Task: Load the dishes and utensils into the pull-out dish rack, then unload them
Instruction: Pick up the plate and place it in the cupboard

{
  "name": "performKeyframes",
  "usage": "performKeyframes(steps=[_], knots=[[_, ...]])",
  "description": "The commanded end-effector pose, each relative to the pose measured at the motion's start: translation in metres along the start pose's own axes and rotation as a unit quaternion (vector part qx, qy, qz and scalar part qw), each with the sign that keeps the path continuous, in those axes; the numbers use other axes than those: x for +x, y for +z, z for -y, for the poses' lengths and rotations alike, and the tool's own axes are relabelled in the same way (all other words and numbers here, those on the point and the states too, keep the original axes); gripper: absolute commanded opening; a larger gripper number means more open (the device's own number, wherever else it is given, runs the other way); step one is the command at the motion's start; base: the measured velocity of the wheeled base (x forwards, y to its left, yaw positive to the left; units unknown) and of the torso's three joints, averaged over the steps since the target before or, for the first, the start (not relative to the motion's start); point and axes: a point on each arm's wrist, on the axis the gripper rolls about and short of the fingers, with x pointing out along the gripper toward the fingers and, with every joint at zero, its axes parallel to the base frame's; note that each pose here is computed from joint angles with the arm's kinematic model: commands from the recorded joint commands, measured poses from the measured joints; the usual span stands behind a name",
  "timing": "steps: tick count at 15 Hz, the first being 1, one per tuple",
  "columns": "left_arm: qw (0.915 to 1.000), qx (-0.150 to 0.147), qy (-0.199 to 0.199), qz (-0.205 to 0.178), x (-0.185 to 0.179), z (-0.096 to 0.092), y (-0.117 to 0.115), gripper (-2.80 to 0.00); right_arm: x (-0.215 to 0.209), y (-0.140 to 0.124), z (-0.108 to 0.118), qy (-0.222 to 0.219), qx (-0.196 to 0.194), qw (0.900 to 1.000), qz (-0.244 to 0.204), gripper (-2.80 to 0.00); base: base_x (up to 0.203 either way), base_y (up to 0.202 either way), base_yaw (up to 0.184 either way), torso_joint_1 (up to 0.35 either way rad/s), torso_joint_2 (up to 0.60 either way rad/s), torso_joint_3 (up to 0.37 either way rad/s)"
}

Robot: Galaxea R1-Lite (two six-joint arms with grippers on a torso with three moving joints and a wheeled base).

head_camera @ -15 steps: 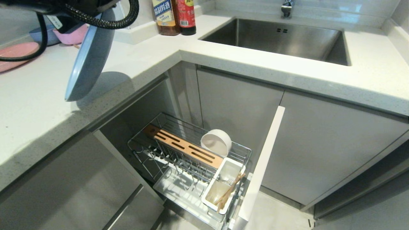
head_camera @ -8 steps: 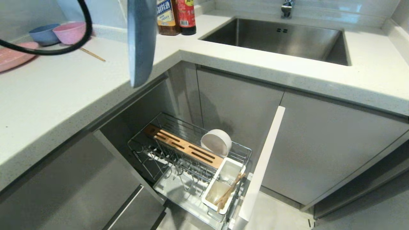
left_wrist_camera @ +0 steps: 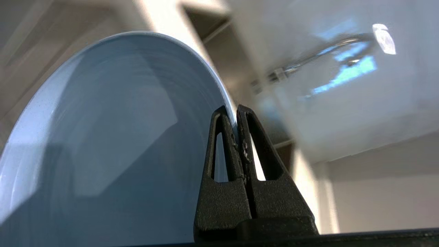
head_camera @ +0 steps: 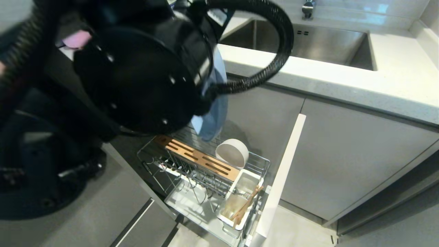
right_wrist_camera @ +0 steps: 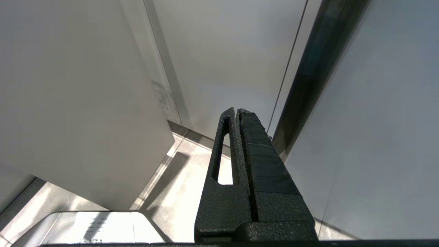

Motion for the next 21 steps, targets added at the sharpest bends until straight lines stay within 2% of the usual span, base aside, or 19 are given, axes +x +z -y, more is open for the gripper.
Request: performKeyframes(steps=[1, 5, 8, 10, 12, 18, 21], knots=[[0.9996, -0.007, 0.026, -0.007, -0.002, -0.017, -0.019, -2.80, 0.000, 0.000, 0.000, 0.000, 0.000, 1.000, -0.001, -2.80, 0.000, 0.000, 0.000, 0.000, 0.00, 0.000], [0.9956, -0.043, 0.082, -0.008, -0.002, -0.043, -0.049, -2.80, 0.000, 0.000, 0.000, 0.000, 0.000, 1.000, -0.001, -2.80, 0.000, 0.000, 0.000, 0.000, 0.00, 0.000], [0.9908, -0.050, 0.125, -0.015, 0.000, -0.065, -0.068, -2.80, 0.000, 0.000, 0.000, 0.000, 0.000, 1.000, -0.001, -2.80, 0.000, 0.000, 0.000, 0.000, 0.00, 0.000], [0.9848, -0.049, 0.165, -0.026, -0.003, -0.083, -0.080, -2.80, 0.000, 0.000, 0.000, 0.000, 0.000, 1.000, -0.001, -2.80, 0.000, 0.000, 0.000, 0.000, 0.00, 0.000], [0.9774, -0.048, 0.205, -0.021, 0.001, -0.101, -0.082, -2.80, 0.000, 0.000, 0.000, 0.000, 0.000, 1.000, -0.001, -2.80, 0.000, 0.000, 0.000, 0.000, 0.00, 0.000], [0.9705, -0.116, 0.207, 0.042, 0.031, -0.110, -0.067, -2.80, 0.000, 0.000, 0.000, 0.000, 0.000, 1.000, -0.001, -2.80, 0.000, 0.000, 0.000, 0.000, 0.00, 0.000], [0.9672, -0.125, 0.212, 0.063, 0.045, -0.122, -0.073, -2.80, 0.000, 0.000, 0.000, 0.000, 0.000, 1.000, -0.001, -2.80, 0.000, 0.000, 0.000, 0.000, 0.00, 0.000]])
